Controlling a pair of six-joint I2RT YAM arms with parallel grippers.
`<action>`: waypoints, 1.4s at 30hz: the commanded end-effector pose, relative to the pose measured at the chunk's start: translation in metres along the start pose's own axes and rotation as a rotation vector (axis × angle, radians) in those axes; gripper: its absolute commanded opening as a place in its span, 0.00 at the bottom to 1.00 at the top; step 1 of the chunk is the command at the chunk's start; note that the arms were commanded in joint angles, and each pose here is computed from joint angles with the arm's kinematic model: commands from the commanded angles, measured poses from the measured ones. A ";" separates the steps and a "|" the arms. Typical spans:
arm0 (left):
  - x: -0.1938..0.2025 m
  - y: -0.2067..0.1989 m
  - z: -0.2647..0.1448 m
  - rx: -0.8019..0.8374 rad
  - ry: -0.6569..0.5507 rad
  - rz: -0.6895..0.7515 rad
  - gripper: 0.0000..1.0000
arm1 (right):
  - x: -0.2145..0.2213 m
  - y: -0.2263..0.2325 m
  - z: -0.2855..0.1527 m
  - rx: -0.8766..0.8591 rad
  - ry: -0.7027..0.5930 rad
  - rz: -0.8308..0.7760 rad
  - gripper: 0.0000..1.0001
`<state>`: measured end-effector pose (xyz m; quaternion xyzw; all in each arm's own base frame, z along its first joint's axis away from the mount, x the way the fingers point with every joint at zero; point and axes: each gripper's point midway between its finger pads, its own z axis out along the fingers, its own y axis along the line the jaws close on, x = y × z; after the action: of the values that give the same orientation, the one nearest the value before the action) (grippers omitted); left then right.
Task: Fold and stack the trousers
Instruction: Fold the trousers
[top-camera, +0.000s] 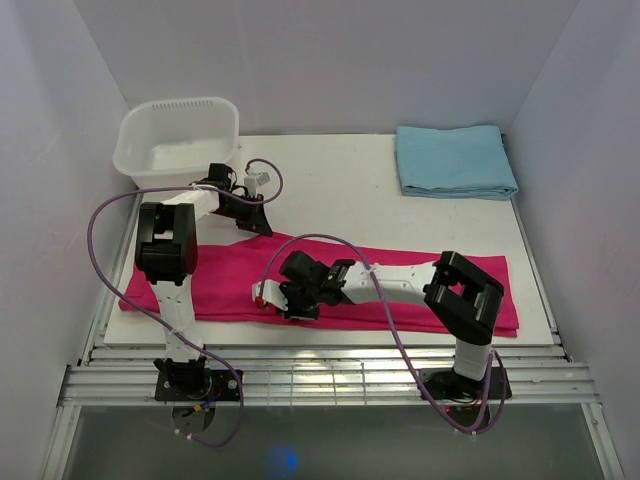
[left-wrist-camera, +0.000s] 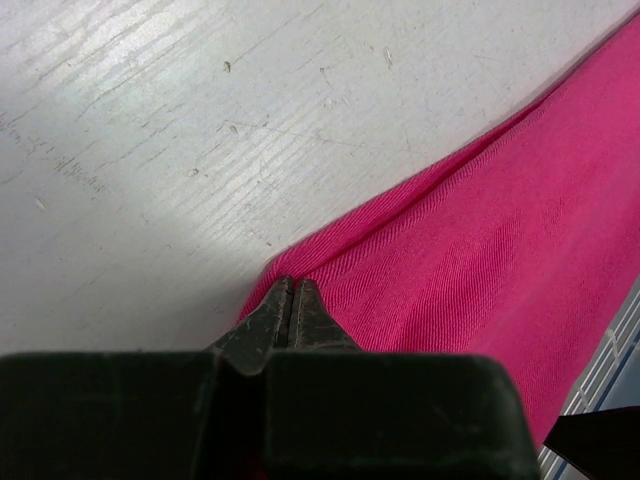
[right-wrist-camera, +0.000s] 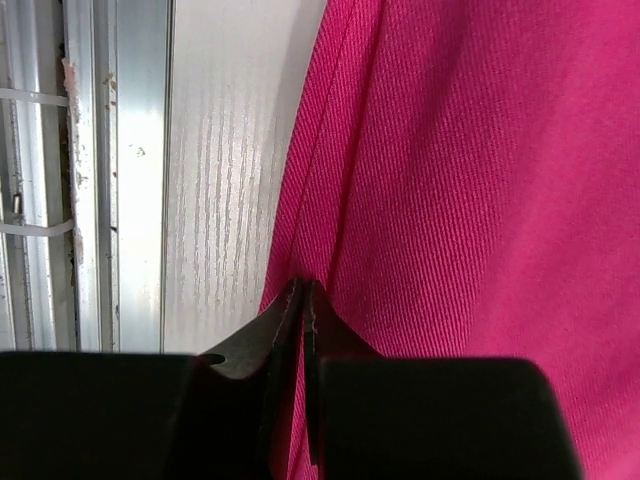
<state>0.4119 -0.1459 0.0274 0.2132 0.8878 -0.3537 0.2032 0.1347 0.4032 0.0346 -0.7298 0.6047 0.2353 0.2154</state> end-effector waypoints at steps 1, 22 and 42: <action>-0.017 0.005 -0.004 -0.031 -0.035 0.037 0.00 | -0.018 0.004 -0.025 0.010 -0.041 0.014 0.09; -0.011 0.004 -0.002 -0.020 -0.026 0.021 0.00 | 0.016 -0.020 0.020 0.087 0.071 0.045 0.33; -0.009 0.005 0.000 -0.013 -0.017 0.019 0.00 | 0.015 -0.006 0.005 -0.137 0.001 0.188 0.35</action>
<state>0.4129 -0.1455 0.0268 0.2093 0.8899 -0.3512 0.2022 0.1488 0.4017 0.0266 -0.6953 0.6392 0.2709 0.1860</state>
